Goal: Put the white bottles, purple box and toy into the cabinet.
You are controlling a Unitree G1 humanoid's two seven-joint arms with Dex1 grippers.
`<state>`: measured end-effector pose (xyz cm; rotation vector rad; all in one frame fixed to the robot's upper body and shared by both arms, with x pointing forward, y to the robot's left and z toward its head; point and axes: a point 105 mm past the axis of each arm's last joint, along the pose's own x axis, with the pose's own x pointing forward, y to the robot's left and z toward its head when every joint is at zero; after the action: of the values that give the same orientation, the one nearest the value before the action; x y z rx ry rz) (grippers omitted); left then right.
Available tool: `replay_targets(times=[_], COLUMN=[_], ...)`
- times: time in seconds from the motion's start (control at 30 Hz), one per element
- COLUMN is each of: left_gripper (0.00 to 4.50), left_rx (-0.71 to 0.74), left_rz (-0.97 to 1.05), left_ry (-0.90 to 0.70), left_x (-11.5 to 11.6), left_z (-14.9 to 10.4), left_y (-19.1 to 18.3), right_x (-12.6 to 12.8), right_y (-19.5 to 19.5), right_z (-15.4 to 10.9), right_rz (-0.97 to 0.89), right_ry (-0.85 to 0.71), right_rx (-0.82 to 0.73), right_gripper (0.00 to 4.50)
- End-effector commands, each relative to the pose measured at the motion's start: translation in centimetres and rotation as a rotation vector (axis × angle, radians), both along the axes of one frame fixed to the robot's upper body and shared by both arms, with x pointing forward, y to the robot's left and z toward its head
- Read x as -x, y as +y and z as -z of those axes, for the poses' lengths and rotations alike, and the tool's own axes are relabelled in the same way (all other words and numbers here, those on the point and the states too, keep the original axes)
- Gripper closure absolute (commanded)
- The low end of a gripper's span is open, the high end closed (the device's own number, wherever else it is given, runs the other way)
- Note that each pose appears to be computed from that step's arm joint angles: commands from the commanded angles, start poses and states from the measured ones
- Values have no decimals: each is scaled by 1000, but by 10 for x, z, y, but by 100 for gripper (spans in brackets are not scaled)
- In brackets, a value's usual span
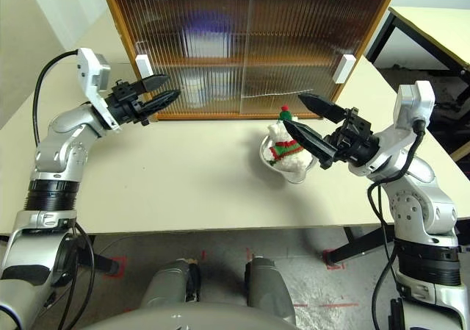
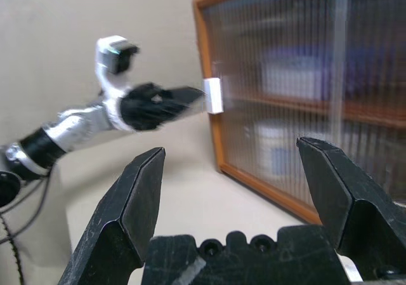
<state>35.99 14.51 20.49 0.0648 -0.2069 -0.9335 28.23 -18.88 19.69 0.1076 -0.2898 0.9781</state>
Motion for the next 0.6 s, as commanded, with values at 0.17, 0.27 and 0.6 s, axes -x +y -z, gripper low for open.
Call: replay_targets(times=[0.17,0.27,0.6], left_gripper=[0,0,0], left_rx=[226,284,176], left_rz=[203,203,277], left_ry=[-62,-65,-23], left_x=[53,61,77], left_z=[-42,-35,14], left_y=[32,42,25], right_x=[-27,-46,-85], right_y=[-48,-83,-133], right_z=[5,4,-2], right_rz=[228,413,705], right_ry=[79,108,145], right_rx=[49,48,109], right_gripper=[18,92,443])
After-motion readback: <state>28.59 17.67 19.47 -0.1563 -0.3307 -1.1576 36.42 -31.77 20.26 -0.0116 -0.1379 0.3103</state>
